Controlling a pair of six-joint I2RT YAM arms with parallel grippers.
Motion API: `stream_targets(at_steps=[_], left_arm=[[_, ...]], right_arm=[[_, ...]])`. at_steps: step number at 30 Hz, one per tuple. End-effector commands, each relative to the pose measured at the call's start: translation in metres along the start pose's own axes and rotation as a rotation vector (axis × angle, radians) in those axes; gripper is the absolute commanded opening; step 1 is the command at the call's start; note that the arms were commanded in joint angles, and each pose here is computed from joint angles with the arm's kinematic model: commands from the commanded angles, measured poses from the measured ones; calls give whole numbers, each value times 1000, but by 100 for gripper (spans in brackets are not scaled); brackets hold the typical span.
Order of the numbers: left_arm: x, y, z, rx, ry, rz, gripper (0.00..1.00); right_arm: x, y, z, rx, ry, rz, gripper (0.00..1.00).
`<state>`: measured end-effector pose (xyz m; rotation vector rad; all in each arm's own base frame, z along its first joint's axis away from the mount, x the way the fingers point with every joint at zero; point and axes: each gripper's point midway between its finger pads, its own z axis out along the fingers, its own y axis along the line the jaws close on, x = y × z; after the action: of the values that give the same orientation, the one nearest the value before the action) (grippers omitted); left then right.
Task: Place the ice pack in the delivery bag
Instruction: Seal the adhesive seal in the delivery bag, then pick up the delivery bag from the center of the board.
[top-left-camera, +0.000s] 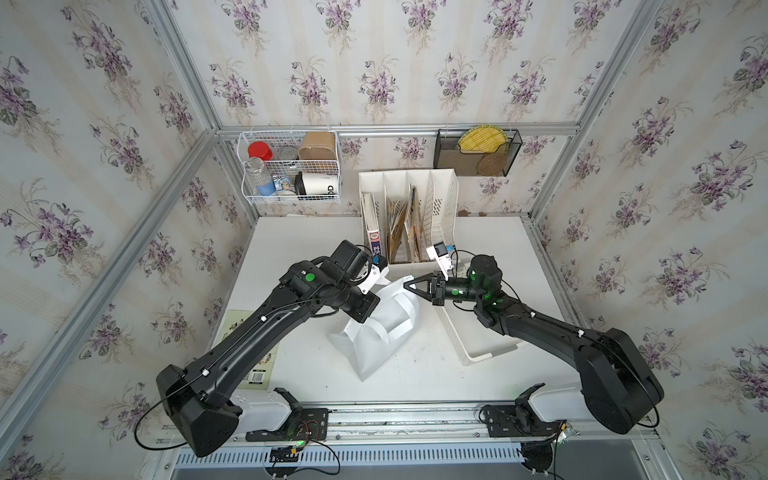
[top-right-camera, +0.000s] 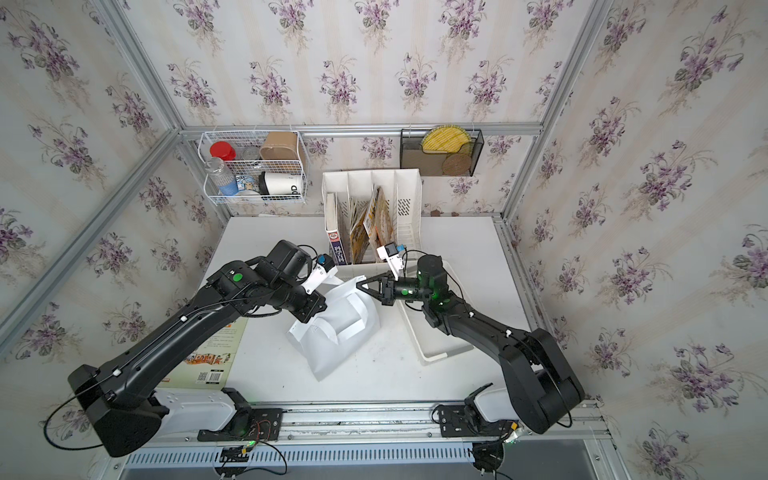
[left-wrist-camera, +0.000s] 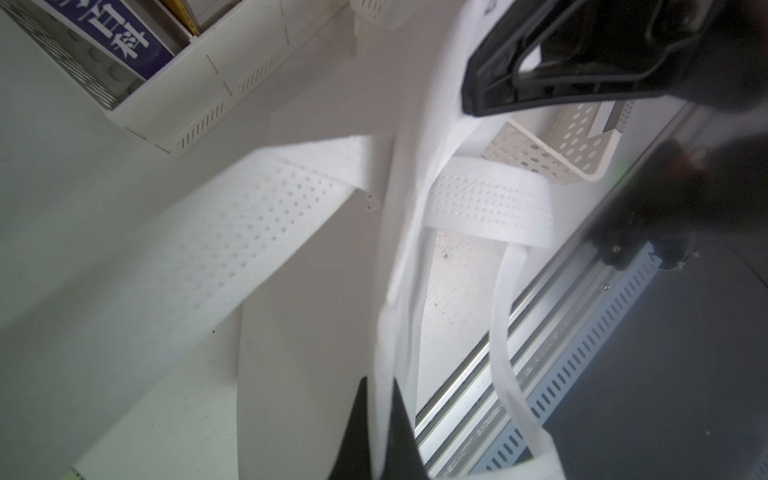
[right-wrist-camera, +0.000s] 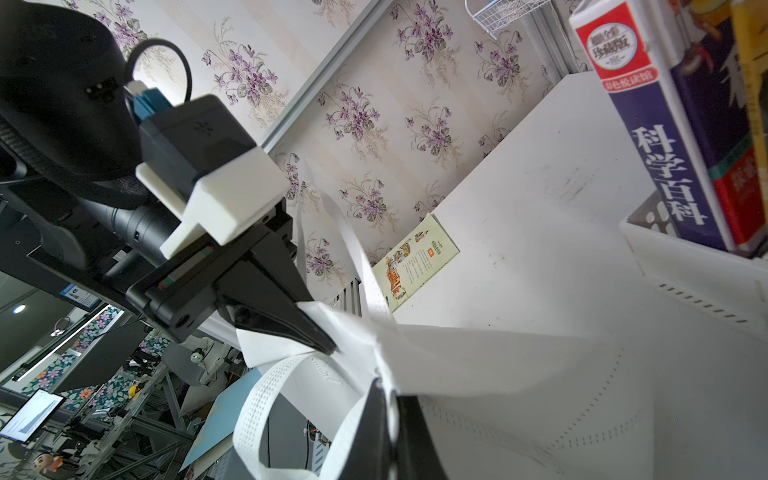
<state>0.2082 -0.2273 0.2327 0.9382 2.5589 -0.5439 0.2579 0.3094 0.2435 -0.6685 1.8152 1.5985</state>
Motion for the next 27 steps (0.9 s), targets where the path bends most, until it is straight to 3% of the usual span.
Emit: stream_targets(at_steps=[1,10,12,13,14,16,20,23,27], left_arm=[[0,-3,-2,13,16,-7,0],[-9,7,-10,-51,-34,-62,0],[-15,16,-16,-100,-65,-95,0],[-18,19,-18,-123,-82,-114,0],[-21,23,-21,-143,-100,-133,0],[-27,29,-27,-180,-140,-175,0],[-37,38,-32,-224,-217,-265,0],[-43,49,-35,-275,-253,-333,0],[-53,58,-38,-312,-324,-410,0]], right_arm=[[-11,8,-1,-17,-29,-36,0],[-14,8,-2,12,-23,-54,3],[-17,5,-4,50,-33,-63,26],[-20,2,-6,80,-44,-73,44],[-21,0,-8,114,-48,-79,57],[-25,-12,-14,219,-60,-83,69],[-37,-50,-49,557,-120,-53,79],[-42,-89,-103,845,-198,41,83],[-32,-129,-174,1109,-280,175,88]])
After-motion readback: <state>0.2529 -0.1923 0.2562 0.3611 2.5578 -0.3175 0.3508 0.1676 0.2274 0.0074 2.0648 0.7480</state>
